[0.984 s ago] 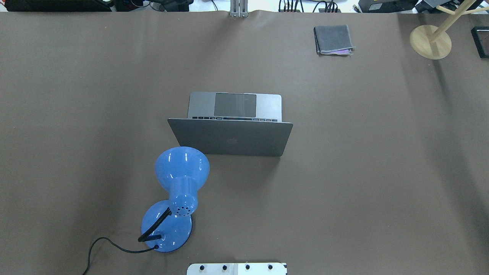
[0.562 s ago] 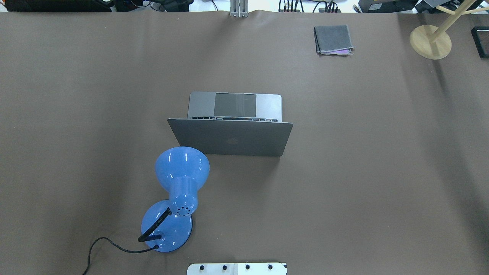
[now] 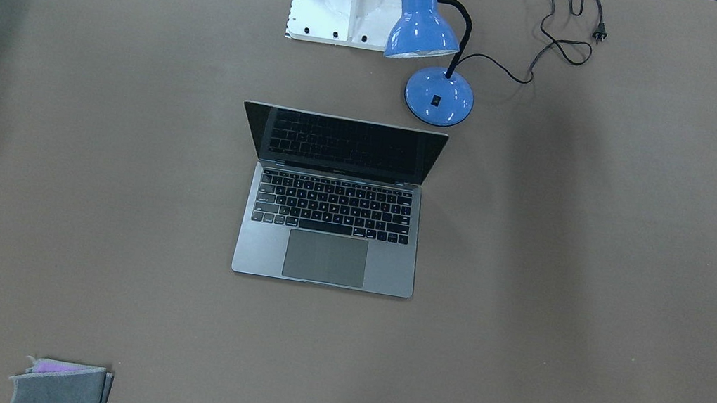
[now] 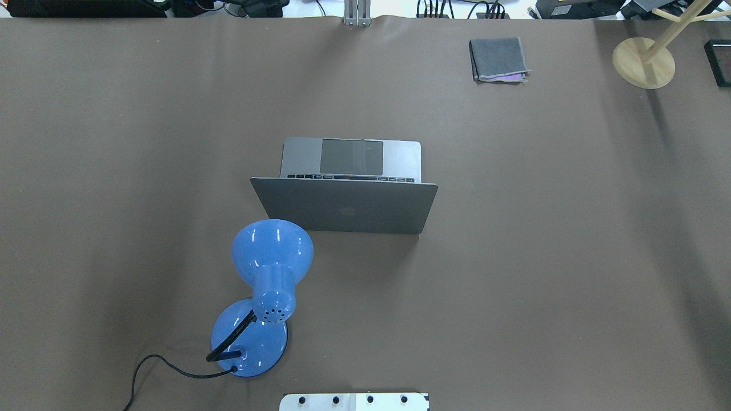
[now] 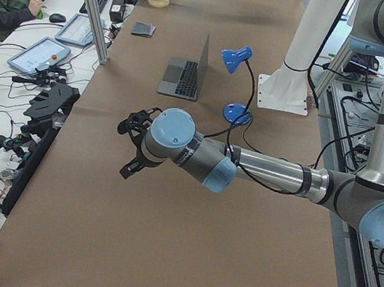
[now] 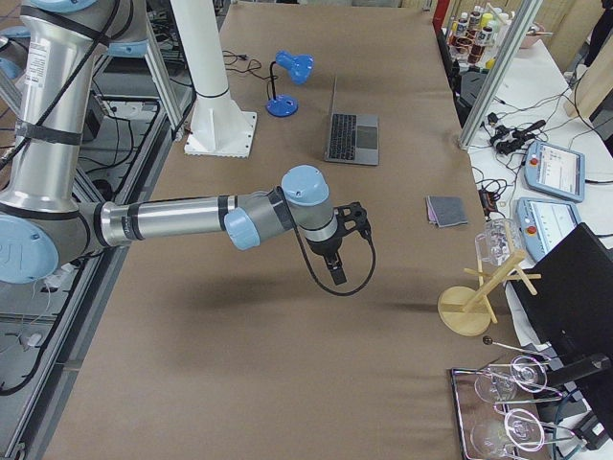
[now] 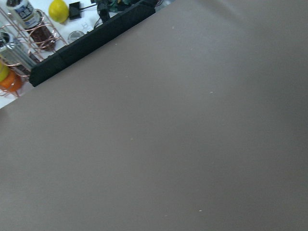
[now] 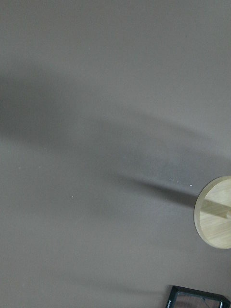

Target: Close laptop

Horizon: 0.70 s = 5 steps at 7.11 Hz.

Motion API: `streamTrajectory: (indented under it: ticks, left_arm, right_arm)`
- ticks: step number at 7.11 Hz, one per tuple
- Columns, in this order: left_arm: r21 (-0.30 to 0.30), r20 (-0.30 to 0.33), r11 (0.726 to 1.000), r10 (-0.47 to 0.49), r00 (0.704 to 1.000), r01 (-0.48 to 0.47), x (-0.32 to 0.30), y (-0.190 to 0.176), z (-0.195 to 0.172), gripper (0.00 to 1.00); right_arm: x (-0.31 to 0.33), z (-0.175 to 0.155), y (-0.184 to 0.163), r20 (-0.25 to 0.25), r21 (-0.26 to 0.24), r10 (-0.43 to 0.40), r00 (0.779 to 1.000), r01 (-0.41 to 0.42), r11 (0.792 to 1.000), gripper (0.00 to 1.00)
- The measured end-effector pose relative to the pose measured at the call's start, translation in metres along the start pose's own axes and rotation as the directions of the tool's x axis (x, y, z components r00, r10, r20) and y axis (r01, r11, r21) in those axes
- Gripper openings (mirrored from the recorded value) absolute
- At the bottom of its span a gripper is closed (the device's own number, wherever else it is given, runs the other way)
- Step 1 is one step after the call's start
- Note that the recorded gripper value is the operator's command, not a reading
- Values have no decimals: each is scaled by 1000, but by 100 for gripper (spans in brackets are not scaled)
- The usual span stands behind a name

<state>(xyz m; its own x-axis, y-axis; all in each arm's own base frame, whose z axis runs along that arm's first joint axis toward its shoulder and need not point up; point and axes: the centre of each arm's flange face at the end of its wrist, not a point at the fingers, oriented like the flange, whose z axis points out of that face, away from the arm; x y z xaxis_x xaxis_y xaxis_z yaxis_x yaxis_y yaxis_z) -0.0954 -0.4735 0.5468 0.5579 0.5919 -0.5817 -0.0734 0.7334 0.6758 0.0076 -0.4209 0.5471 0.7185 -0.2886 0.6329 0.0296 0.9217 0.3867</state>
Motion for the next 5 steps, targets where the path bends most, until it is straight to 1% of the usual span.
streamTrajectory:
  ticks: [1, 2, 3, 5]
  left_arm:
    - [7, -44, 1000, -7, 999, 8, 7, -10, 6, 98]
    - [1, -81, 999, -46, 996, 46, 22, -32, 18, 98]
    - [-9, -112, 994, -112, 987, 111, 45, -55, 33, 98]
    - [-20, -187, 975, -222, 957, 222, 102, -93, 66, 98]
  right_arm:
    - [-15, 4, -6, 33, 10, 38, 999, -38, 999, 100]
    - [-37, 11, -11, 69, 22, 85, 994, -87, 996, 100]
    - [-63, 17, -16, 103, 34, 132, 986, -136, 990, 100]
    - [-123, 20, -23, 147, 37, 202, 968, -210, 977, 100]
